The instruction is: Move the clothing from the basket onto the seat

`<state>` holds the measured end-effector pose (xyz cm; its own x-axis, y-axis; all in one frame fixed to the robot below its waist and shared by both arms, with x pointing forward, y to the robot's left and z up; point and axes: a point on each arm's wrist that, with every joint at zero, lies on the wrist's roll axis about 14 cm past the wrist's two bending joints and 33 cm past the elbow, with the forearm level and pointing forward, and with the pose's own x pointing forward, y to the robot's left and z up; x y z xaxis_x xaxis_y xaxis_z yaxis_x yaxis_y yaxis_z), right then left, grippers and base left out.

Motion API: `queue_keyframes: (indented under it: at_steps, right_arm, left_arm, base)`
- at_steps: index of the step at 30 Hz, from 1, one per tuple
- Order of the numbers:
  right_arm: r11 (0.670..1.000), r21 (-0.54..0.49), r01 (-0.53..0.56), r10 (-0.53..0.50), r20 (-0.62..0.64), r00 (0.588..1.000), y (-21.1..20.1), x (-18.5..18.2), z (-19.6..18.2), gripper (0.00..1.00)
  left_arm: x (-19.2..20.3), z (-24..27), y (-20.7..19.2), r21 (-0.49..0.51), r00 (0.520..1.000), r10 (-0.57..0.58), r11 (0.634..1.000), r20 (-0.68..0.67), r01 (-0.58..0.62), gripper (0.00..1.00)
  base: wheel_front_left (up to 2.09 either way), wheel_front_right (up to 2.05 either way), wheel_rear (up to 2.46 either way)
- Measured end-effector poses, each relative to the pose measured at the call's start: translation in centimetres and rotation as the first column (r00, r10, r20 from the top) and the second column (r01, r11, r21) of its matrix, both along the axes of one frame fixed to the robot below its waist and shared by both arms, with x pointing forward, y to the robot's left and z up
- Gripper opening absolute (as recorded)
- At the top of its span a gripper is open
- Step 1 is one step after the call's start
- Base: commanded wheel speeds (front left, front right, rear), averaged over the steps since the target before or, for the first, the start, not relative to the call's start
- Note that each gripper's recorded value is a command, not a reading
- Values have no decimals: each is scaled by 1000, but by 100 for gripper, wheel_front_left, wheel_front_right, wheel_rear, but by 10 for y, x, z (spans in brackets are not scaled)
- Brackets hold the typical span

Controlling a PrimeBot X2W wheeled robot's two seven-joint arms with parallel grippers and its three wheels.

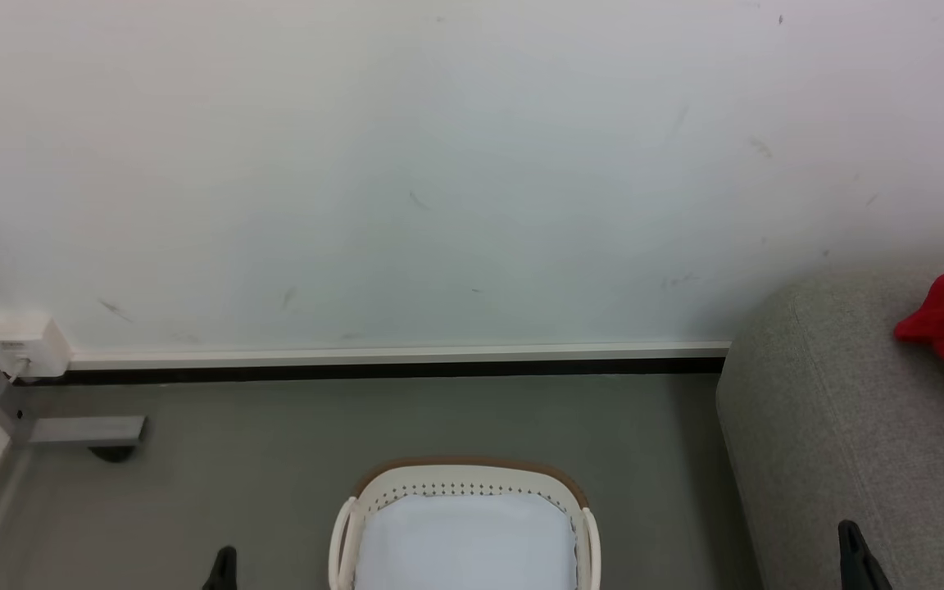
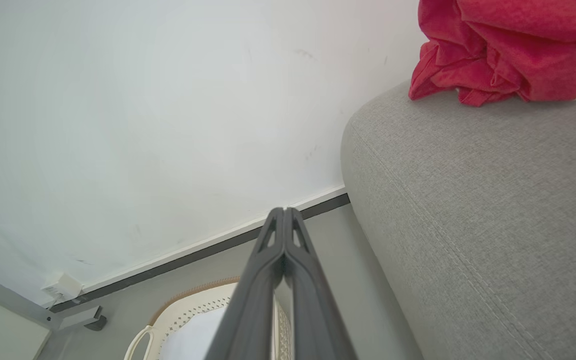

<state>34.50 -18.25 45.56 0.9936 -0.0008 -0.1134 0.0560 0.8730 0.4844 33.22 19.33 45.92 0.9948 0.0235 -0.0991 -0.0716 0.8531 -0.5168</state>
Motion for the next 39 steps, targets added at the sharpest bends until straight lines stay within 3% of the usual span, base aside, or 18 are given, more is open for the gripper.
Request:
queue_keyframes:
  at_steps: [16,39]
  right_arm:
    - [971,233,48,-48,-6,999,-6,9,7,0]
    - [865,496,70,-83,5,997,-11,22,21,0]
  left_arm:
    - [12,7,4,-225,999,39,974,1,-38,0]
    - [27,18,6,-477,998,65,877,7,-54,0]
  base:
    - [0,0,0]
    - [0,0,0]
